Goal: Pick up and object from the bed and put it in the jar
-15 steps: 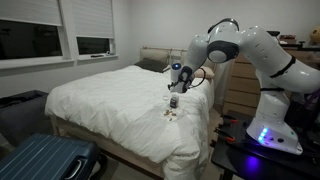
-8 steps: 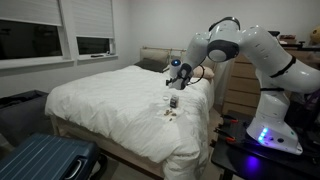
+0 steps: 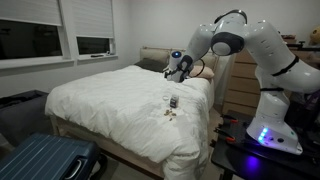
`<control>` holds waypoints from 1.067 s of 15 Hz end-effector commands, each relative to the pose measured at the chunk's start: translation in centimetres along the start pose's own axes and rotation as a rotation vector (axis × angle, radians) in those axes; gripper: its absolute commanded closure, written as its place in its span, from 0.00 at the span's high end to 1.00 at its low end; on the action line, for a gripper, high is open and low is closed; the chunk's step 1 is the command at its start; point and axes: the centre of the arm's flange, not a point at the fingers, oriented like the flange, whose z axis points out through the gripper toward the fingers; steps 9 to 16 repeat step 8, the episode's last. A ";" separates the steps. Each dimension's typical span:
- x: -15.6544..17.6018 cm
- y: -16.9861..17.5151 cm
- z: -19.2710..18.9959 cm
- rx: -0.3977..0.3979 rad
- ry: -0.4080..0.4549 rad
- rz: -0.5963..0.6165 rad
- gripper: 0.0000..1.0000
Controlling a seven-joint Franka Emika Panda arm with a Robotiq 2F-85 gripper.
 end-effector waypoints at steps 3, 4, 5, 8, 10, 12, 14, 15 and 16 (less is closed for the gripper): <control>1.2 -0.4 -2.2 0.017 -0.012 0.003 1.00; 1.4 -0.4 -2.7 0.023 -0.023 0.007 1.00; 1.5 -0.4 -3.0 0.028 -0.030 0.010 1.00; 1.4 0.0 -3.0 0.025 -0.038 0.006 1.00; 1.4 0.0 -3.0 0.025 -0.038 0.006 1.00; 1.4 0.0 -3.0 0.025 -0.038 0.006 1.00; 1.4 0.0 -3.0 0.025 -0.038 0.006 1.00; 1.4 0.0 -3.0 0.025 -0.038 0.006 1.00; 1.4 0.0 -3.0 0.025 -0.038 0.006 1.00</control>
